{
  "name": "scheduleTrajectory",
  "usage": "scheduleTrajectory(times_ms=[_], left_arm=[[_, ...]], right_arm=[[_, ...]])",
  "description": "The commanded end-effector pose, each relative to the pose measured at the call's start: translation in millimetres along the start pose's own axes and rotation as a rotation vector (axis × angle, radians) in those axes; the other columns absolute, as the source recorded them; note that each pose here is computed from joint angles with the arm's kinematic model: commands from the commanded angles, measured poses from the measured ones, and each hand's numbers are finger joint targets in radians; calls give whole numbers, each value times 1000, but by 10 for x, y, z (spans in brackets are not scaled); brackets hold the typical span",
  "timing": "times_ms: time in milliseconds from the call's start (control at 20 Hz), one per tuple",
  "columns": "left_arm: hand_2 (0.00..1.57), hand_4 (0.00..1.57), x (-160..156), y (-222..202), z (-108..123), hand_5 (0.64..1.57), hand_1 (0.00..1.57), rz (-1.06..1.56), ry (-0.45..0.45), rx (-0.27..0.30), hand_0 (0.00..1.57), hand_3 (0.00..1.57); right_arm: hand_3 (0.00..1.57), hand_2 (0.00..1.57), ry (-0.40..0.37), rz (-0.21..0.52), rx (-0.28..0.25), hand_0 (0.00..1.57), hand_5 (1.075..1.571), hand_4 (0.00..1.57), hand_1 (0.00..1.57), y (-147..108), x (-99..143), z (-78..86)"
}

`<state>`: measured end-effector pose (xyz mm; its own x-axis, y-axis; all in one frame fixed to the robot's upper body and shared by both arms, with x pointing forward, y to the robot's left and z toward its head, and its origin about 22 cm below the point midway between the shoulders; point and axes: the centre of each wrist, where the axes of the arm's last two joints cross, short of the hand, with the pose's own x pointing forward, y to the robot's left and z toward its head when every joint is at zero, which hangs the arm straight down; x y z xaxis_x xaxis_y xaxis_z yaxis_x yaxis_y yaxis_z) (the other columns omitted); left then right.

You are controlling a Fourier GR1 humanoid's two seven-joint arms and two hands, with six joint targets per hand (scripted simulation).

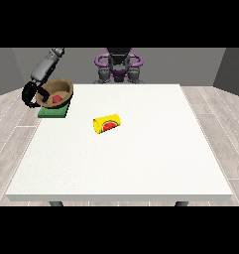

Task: Pick the cup and pour the ball into the bowl, then pick the bowl and place it on the pad

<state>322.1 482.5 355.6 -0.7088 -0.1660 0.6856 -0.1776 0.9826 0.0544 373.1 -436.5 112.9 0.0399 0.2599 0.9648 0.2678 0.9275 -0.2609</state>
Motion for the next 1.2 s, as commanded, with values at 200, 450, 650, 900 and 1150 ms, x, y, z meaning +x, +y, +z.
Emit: scheduleTrajectory(times_ms=[200,450,650,900,1150], left_arm=[[0,0,387,-42,-111,1532,0,20,-48,6,0,0],[0,0,190,-128,-36,1529,0,36,-22,7,0,0],[0,0,-39,40,98,1532,0,22,26,-3,0,0],[0,0,-215,-81,126,1531,0,9,55,2,0,0],[0,0,25,24,74,1525,0,1,9,2,0,0]], right_arm=[[321,1571,-47,8,-43,1571,1556,1282,1571,-300,-151,47],[705,1571,-33,10,-21,1571,1559,1256,1571,-493,65,-2],[1032,1571,10,82,12,1571,1569,1229,1571,-461,51,22],[1159,1571,42,89,18,1571,1570,1200,1571,-39,8,-64],[1130,1571,60,-2,15,1571,1568,1117,1571,-100,-276,33]])
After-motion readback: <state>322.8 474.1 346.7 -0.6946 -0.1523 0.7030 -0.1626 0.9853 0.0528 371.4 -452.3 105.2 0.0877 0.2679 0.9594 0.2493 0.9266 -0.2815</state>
